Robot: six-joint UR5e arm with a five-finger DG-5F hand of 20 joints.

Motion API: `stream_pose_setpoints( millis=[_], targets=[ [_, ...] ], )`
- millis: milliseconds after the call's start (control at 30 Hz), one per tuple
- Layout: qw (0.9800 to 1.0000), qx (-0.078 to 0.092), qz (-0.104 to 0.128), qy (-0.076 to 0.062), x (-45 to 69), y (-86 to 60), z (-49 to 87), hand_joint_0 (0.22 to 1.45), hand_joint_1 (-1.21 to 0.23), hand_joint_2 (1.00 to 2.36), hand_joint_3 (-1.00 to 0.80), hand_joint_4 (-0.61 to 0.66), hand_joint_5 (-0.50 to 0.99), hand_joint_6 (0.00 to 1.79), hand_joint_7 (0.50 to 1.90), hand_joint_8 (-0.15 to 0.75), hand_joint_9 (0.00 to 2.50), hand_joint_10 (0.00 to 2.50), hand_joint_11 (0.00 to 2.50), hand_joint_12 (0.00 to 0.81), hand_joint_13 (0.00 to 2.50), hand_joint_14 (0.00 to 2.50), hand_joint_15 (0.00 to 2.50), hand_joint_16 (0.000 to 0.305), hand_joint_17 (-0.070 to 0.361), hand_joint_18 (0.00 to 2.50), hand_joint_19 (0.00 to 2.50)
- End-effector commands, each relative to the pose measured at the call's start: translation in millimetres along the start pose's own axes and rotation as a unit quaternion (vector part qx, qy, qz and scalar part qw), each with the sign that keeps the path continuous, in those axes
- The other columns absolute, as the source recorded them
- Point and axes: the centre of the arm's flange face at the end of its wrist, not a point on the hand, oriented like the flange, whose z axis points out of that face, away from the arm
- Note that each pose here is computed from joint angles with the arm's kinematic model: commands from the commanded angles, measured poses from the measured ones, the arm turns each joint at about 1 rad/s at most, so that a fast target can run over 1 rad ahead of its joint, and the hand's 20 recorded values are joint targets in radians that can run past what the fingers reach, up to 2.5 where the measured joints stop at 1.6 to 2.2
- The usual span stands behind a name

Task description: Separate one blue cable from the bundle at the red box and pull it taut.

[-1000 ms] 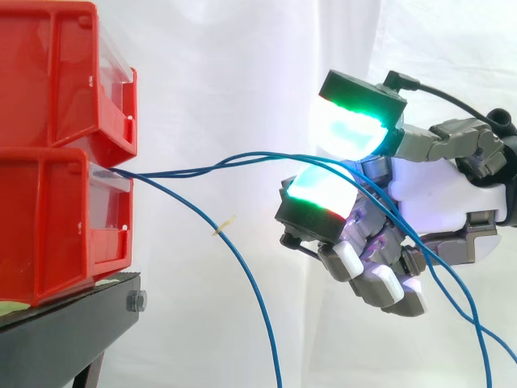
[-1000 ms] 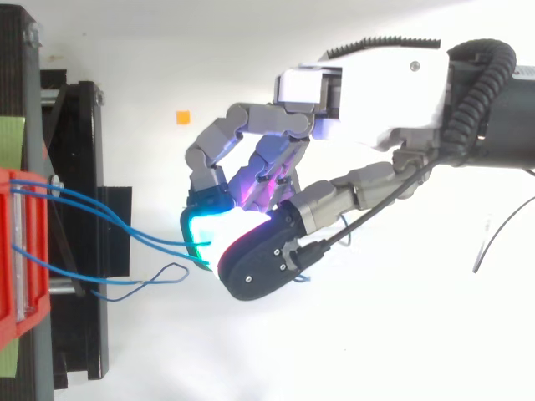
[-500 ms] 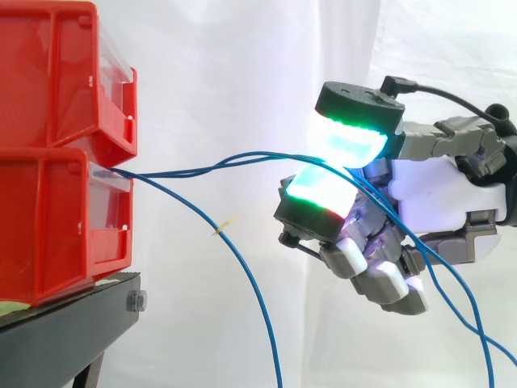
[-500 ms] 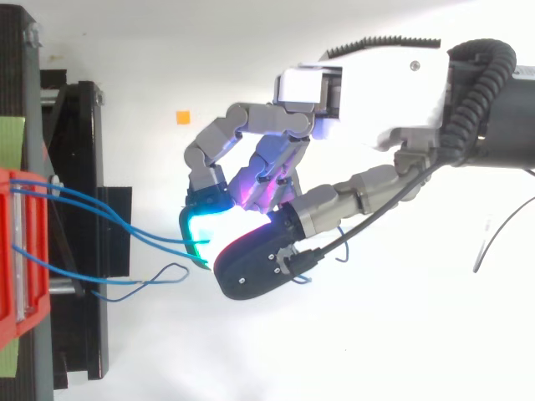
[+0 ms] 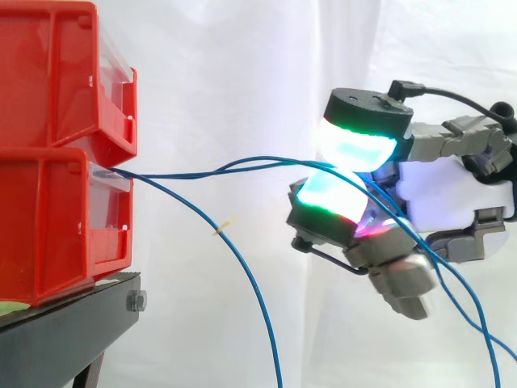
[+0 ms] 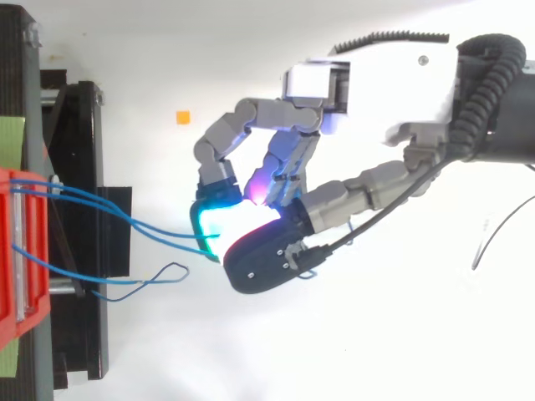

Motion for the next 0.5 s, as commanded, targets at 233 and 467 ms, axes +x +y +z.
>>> stream_pose_setpoints(
  millis=[233,467],
  targets=[
    [0.9998,0.019,-0.011,-0.003,-12.4,8.6,-12.3,0.63,-0.73,1.02,-0.07,0.02,-0.13,0.89,1.16,0.412,0.87,0.96,1.45,0.424,1.38,0.00,1.58,0.056,0.127,1.05,0.70],
    [0.9997,0.021,-0.013,-0.003,-13.9,9.7,-13.9,0.64,-0.73,1.02,-0.09,0.03,-0.13,0.89,1.14,0.405,0.79,1.68,1.38,0.414,1.21,1.16,1.40,0.059,0.134,1.15,0.94]
  ],
)
